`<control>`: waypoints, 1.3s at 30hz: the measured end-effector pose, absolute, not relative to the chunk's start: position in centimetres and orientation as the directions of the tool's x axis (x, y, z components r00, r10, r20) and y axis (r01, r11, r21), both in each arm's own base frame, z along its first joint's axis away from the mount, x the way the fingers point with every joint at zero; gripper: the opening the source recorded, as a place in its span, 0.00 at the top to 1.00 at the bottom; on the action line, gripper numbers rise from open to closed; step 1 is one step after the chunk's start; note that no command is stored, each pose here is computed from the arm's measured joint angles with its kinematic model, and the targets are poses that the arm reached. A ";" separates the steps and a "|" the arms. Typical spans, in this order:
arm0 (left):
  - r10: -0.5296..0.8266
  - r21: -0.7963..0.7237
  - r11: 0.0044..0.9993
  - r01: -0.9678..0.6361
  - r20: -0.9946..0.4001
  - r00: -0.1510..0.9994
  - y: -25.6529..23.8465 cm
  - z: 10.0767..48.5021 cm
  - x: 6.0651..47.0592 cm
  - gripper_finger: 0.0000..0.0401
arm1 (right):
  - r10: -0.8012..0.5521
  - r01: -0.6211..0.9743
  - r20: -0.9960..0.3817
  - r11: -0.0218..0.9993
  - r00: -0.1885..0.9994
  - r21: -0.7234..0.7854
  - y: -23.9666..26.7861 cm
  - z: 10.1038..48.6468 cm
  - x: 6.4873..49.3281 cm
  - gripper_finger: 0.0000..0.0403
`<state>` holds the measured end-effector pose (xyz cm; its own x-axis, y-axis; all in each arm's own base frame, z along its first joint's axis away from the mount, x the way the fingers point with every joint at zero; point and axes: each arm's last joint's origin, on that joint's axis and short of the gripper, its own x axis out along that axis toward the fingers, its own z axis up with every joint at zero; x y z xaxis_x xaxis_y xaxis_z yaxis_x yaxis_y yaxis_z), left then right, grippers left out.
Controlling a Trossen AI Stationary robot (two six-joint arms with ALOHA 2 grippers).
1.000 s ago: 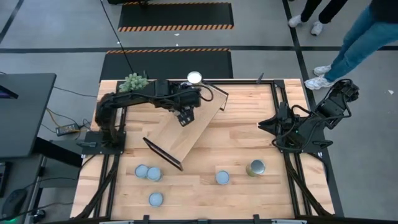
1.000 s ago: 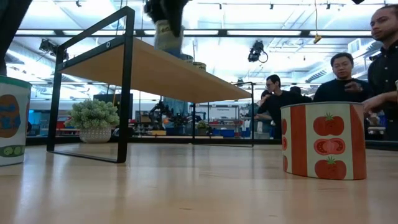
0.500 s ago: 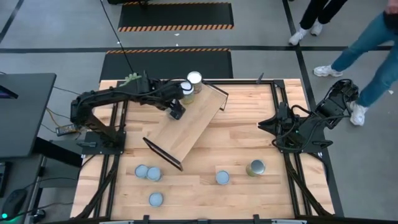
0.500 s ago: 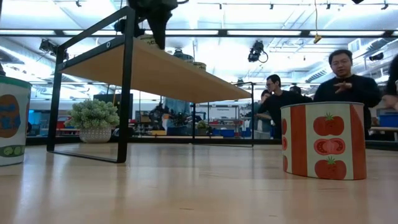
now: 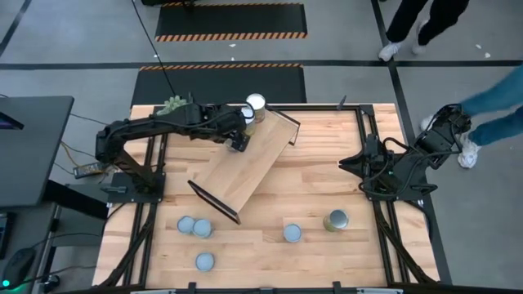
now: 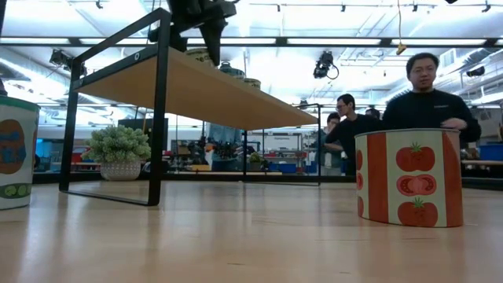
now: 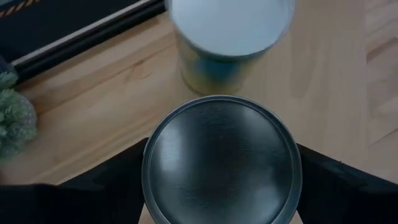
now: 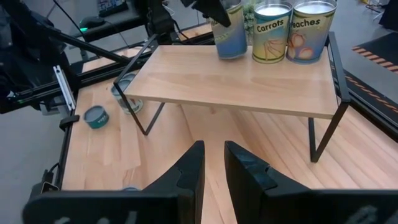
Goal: Pick and place cans onto a shelf
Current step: Put the canned peas on the shelf
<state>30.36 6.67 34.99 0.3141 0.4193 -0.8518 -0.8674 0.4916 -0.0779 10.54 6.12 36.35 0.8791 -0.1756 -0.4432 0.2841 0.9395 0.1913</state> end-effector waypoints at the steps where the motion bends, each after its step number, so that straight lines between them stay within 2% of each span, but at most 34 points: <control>1: 0.420 -0.076 0.499 -0.863 -0.850 0.318 6.7 34.9 30.6 0.19 | -0.176 0.284 -0.442 0.940 0.879 0.191 6.1 36.4 10.5 0.83; 7: 0.405 -0.039 0.512 -0.858 -0.870 0.281 6.8 33.6 31.5 0.11 | -0.186 0.289 -0.428 0.938 0.885 0.190 6.1 36.5 10.6 0.83; 19: 0.398 -0.006 0.591 -0.806 -0.868 0.298 6.6 33.6 31.8 0.02 | -0.188 0.285 -0.417 0.941 0.889 0.185 6.2 36.6 10.7 0.83; 39: 0.447 0.030 0.612 -0.790 -0.837 0.315 6.7 33.8 32.0 0.01 | -0.188 0.284 -0.417 0.941 0.889 0.182 6.2 36.6 10.7 0.83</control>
<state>32.05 6.67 33.79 0.3147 0.4472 -0.8372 -0.7900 0.6123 0.0301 10.68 6.16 36.58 0.8891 -0.1878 -0.4174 0.2840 0.9415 0.1815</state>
